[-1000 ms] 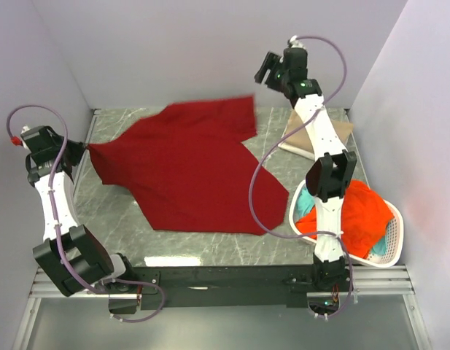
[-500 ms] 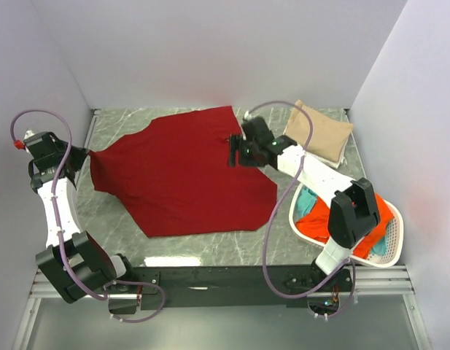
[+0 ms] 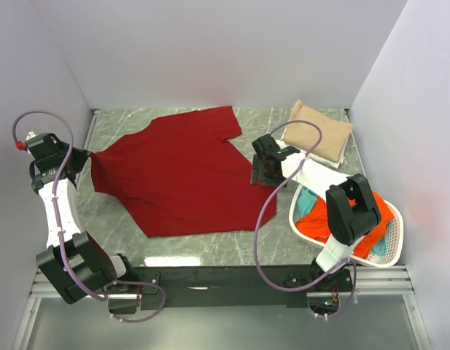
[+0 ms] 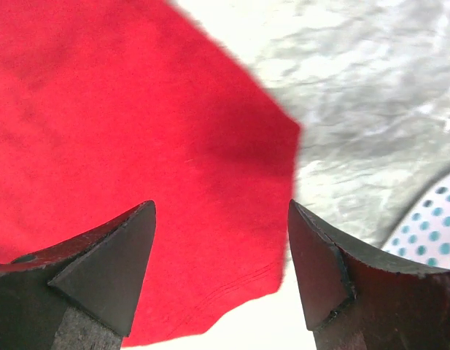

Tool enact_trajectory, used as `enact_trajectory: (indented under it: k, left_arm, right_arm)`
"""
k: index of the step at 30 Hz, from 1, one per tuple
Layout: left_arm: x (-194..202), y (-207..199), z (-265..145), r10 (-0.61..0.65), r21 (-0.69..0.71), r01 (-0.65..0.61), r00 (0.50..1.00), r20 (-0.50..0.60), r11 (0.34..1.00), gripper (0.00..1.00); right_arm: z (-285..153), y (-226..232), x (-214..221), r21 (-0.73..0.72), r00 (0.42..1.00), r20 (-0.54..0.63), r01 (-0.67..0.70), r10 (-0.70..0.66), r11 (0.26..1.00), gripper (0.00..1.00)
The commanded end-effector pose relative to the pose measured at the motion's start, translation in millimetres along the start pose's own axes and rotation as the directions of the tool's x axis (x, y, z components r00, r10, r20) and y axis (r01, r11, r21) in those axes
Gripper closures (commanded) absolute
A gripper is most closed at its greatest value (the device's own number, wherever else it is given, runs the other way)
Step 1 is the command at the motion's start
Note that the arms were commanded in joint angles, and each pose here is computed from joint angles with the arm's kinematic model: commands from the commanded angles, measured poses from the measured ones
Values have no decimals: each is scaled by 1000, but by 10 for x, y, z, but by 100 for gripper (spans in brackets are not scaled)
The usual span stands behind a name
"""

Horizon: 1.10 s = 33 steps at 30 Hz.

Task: Fold and stack the t-shirts
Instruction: Flatten the tshirt out

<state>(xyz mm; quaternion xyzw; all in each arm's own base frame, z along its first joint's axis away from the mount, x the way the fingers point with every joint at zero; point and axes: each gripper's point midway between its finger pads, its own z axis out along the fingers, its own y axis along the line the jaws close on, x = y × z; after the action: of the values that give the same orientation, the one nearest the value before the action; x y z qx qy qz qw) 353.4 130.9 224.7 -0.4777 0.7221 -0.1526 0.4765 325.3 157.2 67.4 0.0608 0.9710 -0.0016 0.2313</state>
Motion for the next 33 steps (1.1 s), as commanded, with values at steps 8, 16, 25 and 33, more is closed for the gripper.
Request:
enact_trajectory:
  k: [8, 16, 25, 33]
  left_arm:
    - [-84, -113, -87, 35, 36, -37, 999, 36, 999, 100]
    - [-78, -81, -63, 42, 29, -43, 998, 35, 999, 100]
    - [-117, -130, -46, 31, 35, -32, 999, 37, 999, 100]
    - [-493, -638, -290, -68, 153, 49, 990, 122, 987, 100]
  right_arm:
    - [243, -319, 147, 67, 995, -61, -71, 75, 995, 22]
    - [427, -289, 298, 14, 986, -132, -103, 104, 995, 28]
    - [389, -252, 201, -40, 982, -163, -104, 97, 994, 85]
    - [-744, -238, -648, -107, 994, 79, -65, 73, 992, 100]
